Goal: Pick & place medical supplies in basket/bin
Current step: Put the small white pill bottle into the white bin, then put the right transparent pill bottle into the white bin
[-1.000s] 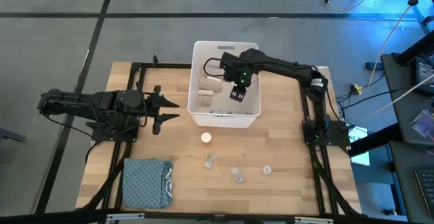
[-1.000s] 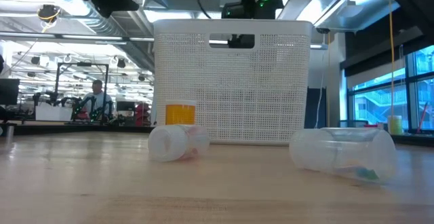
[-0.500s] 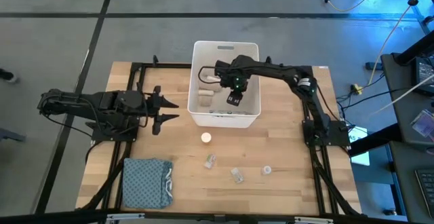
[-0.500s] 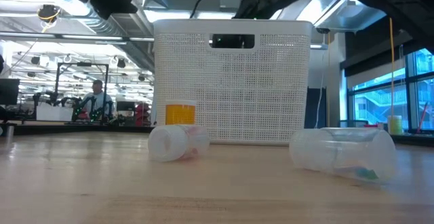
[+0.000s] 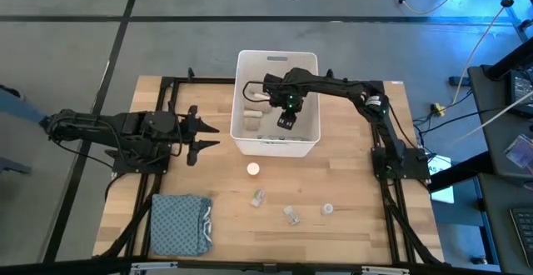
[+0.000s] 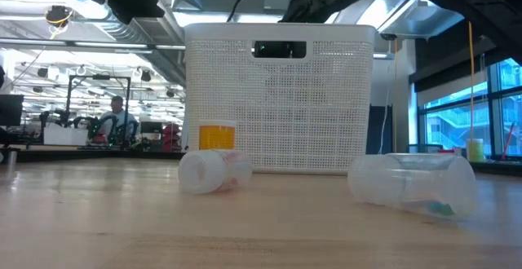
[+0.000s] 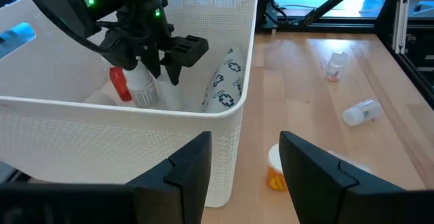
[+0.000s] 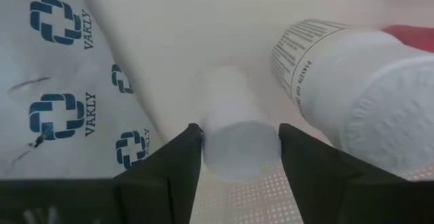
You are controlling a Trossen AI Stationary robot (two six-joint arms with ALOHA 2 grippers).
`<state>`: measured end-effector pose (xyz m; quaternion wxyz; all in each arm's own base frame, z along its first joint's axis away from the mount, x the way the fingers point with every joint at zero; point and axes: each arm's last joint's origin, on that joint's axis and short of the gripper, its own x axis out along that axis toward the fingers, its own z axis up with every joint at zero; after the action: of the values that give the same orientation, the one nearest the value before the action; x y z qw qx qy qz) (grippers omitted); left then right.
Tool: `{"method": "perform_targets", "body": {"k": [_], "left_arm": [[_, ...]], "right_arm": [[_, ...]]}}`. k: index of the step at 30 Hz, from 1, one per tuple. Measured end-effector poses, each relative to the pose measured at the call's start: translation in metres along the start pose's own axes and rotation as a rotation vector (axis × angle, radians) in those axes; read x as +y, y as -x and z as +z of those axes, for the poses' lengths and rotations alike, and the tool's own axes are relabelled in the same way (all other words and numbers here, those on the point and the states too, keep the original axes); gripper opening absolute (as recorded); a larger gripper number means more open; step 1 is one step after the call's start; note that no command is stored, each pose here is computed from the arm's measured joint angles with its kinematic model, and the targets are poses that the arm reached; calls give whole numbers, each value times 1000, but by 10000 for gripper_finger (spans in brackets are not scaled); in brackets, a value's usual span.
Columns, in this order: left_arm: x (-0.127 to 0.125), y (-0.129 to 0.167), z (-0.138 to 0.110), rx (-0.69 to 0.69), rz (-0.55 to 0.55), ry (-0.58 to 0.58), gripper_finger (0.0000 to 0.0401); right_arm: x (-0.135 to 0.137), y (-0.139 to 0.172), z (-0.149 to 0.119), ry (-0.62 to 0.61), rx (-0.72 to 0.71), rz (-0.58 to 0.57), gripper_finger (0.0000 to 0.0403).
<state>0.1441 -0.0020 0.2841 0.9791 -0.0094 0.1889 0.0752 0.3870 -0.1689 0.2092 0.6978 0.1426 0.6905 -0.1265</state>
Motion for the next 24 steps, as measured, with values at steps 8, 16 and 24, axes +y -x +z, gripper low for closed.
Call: {"method": "perform_targets", "body": {"k": [8,16,24], "left_arm": [[0,0,0,0,0,14,166],[0,0,0,0,0,16,166],[0,0,0,2,0,24,166]], "right_arm": [[0,0,-1,-3,12,3,250],[3,39,-1,-26,3,3,265],[25,115,-4,-55,-156,5,265]]}}
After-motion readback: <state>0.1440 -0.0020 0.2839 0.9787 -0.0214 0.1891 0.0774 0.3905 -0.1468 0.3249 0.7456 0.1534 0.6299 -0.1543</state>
